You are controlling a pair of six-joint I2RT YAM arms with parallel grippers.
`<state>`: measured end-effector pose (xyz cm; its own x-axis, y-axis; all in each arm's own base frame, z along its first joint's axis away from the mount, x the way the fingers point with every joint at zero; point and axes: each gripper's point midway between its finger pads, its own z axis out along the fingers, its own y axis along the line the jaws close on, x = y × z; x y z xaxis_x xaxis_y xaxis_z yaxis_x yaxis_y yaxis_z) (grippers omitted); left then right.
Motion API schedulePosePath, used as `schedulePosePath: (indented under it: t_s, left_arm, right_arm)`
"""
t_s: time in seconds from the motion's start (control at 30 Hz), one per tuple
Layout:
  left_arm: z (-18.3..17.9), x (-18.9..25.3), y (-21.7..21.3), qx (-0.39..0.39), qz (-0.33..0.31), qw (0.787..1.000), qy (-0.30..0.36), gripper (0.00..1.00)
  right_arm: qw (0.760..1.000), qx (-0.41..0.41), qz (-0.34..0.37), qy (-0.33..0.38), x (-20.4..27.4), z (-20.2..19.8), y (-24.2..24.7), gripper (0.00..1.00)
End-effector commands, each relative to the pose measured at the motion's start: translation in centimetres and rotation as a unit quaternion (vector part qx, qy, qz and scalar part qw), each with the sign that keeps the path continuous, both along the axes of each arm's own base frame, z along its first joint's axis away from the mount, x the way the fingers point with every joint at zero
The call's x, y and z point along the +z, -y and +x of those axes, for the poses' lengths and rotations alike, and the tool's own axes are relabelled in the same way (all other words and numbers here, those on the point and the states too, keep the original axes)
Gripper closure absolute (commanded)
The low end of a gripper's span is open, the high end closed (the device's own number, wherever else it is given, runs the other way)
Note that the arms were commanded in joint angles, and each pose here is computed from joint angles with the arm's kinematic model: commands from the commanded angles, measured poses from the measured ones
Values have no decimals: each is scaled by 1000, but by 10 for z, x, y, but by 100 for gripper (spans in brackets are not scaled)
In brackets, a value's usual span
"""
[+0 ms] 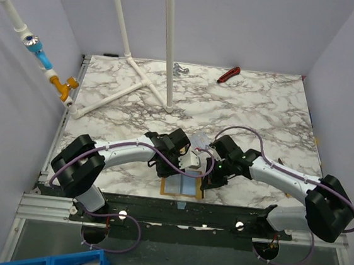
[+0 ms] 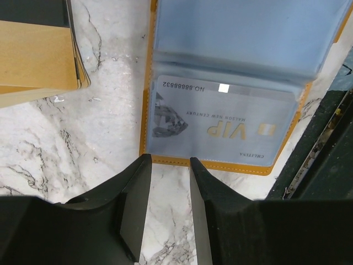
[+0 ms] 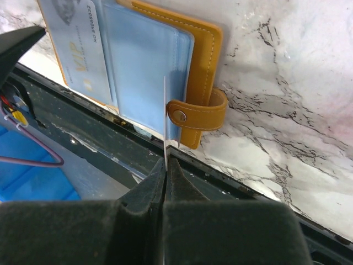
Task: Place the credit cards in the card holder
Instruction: Insert the credit card into the card holder.
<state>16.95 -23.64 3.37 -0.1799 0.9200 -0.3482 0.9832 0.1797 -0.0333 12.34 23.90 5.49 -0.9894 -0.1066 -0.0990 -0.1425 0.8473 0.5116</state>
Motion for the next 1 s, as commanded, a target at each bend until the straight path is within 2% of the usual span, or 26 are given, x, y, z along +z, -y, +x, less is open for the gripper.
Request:
schedulePosePath:
  t_s: [0.0,0.97]
  left_arm:
    - [5,-7,-1,-6,14,1000,12,65]
    - [15,-19,-5,-8,24,999,38,72]
  right_arm:
    - [1000,4,5,-16,0,-12,4,99]
    - [1000,-1,-3,-30,-6,-24,14,99]
